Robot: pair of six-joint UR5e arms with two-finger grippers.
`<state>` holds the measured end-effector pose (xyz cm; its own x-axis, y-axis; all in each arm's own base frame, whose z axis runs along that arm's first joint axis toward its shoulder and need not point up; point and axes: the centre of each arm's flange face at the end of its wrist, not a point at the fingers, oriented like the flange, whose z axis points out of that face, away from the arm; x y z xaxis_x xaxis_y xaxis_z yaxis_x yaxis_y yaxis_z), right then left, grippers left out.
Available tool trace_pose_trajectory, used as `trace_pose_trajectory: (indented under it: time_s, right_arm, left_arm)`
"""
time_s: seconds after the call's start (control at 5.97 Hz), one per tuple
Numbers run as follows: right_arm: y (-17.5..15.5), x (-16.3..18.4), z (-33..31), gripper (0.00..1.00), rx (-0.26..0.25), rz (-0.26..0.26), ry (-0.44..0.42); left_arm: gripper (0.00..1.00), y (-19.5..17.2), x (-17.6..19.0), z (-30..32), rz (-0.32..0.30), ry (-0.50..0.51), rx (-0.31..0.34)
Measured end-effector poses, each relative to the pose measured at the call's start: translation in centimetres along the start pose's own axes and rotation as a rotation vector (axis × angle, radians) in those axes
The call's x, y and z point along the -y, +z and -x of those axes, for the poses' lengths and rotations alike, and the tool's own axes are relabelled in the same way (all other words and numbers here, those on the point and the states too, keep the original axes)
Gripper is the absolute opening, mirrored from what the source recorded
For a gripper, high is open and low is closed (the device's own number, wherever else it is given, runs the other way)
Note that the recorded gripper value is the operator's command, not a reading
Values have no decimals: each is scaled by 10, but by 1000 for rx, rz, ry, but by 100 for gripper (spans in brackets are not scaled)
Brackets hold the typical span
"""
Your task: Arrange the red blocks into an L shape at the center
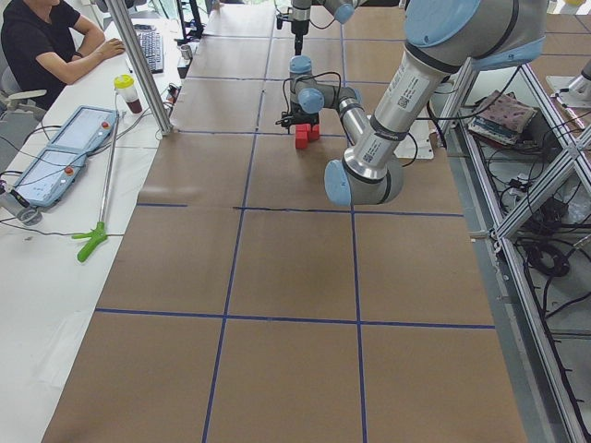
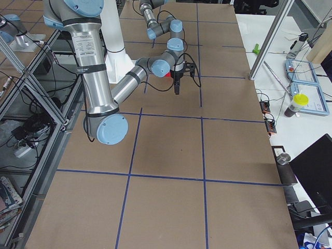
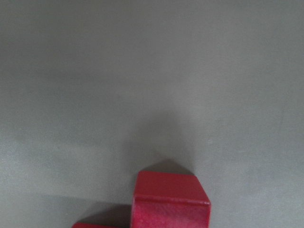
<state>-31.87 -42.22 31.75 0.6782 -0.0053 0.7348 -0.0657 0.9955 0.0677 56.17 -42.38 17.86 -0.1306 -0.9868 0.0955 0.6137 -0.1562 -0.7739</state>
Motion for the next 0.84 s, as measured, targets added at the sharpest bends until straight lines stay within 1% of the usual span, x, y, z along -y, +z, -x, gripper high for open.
trace_pose_trajectory:
  time_s: [0.17, 0.34, 0.5, 0.84]
  right_arm:
    - [0, 0, 0, 100, 1, 0, 0]
    - [-4, 1, 0, 100, 9, 2, -1]
    - [-11, 5, -5, 100, 22, 8, 6]
    - [-26, 28, -28, 100, 31, 9, 31]
  left_arm:
    - [100, -40, 8, -9, 19, 16, -28]
    - [100, -73, 23, -21, 23, 97, -58]
    - [100, -91, 45, -39, 2, 218, -70]
    - [100, -104, 116, -79, -44, 492, -47]
